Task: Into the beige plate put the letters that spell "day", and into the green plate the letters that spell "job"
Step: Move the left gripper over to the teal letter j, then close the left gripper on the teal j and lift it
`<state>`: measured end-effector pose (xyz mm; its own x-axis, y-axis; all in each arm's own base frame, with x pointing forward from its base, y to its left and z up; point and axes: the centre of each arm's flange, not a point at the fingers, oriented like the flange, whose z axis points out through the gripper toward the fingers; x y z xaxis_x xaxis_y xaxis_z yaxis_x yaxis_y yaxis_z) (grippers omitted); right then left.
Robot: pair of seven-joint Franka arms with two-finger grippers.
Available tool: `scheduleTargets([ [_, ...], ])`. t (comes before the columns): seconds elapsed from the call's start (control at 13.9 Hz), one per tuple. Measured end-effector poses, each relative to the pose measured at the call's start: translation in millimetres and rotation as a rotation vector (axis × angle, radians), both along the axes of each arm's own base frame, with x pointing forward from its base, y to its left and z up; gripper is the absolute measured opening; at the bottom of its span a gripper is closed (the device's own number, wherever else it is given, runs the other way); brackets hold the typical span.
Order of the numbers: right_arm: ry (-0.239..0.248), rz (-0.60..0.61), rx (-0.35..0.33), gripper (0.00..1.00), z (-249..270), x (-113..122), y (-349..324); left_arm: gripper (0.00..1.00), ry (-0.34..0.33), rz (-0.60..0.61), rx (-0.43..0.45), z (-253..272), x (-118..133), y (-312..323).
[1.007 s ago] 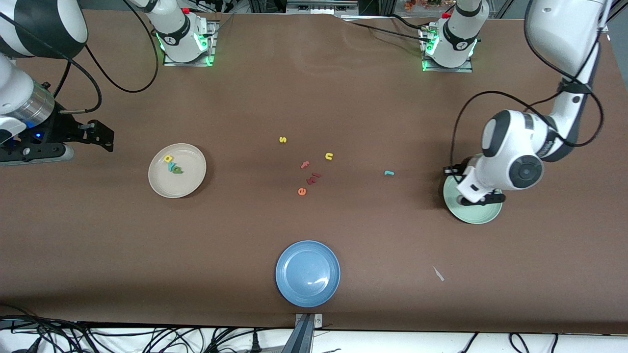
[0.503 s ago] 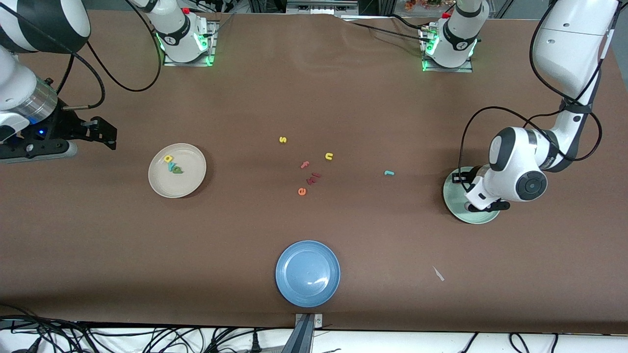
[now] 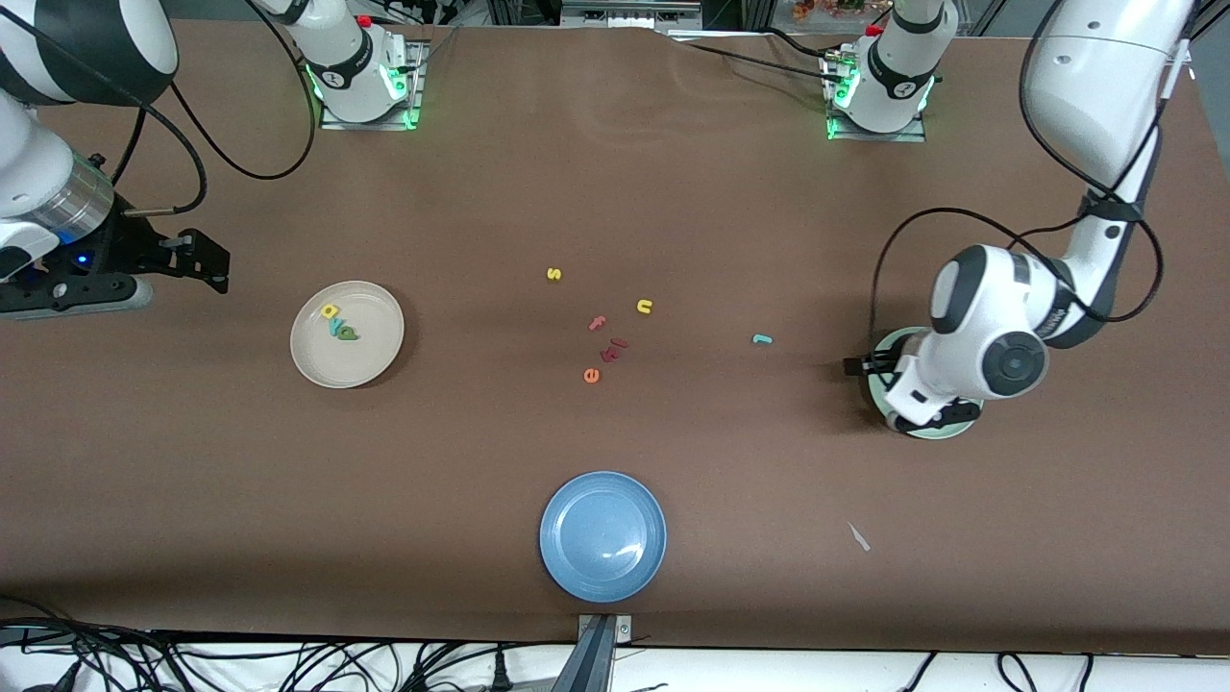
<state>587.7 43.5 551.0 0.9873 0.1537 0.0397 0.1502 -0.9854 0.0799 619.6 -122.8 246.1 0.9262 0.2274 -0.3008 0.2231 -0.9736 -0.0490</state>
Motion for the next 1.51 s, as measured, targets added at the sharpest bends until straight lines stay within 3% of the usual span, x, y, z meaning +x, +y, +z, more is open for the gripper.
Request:
scheduleTargets([
  [0.5,0.006,-0.012,0.0,1.0,-4,1,-7,0.98,-0.013,0.179,0.012,-39,-25,-119],
  [0.65,0.006,-0.014,0.013,1.0,-4,1,-6,0.85,-0.003,0.211,0.018,-57,-28,-124],
  [0.86,0.01,-0.036,0.104,1.0,-4,1,0,0.8,0.013,0.225,0.024,-70,-30,-122],
  [1.08,-0.002,-0.045,0.115,1.0,-7,1,-4,0.78,0.028,0.231,0.033,-77,-37,-129],
  [1.51,-0.027,-0.048,0.12,1.0,-17,-13,-6,0.63,0.041,0.232,0.041,-82,-44,-136],
])
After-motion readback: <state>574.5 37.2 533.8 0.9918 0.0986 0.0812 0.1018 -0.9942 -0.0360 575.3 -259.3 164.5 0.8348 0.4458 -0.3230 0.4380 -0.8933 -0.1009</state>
